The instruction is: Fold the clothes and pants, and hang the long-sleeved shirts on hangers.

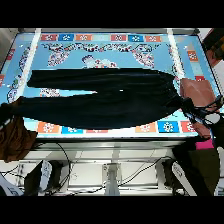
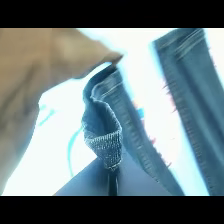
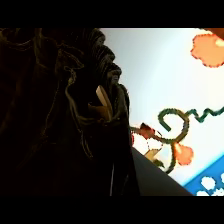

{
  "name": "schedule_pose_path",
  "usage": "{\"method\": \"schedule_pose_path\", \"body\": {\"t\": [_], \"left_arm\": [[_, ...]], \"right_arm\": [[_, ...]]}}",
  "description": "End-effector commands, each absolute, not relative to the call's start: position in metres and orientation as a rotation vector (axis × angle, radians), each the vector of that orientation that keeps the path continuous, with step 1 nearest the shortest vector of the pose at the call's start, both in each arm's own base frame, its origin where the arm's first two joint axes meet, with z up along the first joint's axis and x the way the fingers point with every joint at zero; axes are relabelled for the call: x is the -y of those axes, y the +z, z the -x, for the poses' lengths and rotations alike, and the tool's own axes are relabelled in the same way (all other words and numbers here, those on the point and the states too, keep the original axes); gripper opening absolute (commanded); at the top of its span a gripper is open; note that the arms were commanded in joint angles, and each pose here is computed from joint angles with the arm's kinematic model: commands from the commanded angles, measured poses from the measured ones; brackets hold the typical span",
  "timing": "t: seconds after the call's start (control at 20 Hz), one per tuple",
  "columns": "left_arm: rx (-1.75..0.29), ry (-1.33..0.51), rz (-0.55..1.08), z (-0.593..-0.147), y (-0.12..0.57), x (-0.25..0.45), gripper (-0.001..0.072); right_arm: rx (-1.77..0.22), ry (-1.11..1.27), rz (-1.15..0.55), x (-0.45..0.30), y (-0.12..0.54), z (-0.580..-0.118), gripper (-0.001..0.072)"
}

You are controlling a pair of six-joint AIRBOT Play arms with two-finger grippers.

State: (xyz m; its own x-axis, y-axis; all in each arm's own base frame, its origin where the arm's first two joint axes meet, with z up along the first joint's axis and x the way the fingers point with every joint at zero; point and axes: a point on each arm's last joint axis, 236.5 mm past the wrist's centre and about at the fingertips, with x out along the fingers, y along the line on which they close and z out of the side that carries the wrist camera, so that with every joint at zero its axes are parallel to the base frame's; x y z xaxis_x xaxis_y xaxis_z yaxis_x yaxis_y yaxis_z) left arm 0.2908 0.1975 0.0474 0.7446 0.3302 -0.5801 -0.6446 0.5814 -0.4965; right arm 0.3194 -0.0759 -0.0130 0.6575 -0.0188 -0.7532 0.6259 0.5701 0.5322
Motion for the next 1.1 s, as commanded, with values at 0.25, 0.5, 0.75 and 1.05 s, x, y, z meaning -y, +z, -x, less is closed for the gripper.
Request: {"method": "schedule_pose_path", "body": {"t": [0.25,0.5,0.75,1.05], "left_arm": [[-0.235,0.610,0.376,-0.267,0.166,-0.203,0.0029],[-0.171,0.637,0.427,-0.267,0.175,-0.210,0.0028],[-0.200,0.652,0.473,-0.290,0.148,-0.229,0.0027],[-0.214,0.429,0.425,-0.412,0.152,-0.184,0.0027]], "right_arm": [[-0.727,-0.408,-0.726,0.067,0.063,-0.265,0.0033],[-0.574,-0.422,-0.756,0.073,0.122,-0.266,0.0033],[-0.463,-0.465,-0.923,0.087,0.131,-0.293,0.0033],[-0.465,-0.492,-1.097,0.099,0.100,-0.337,0.0033]]}}
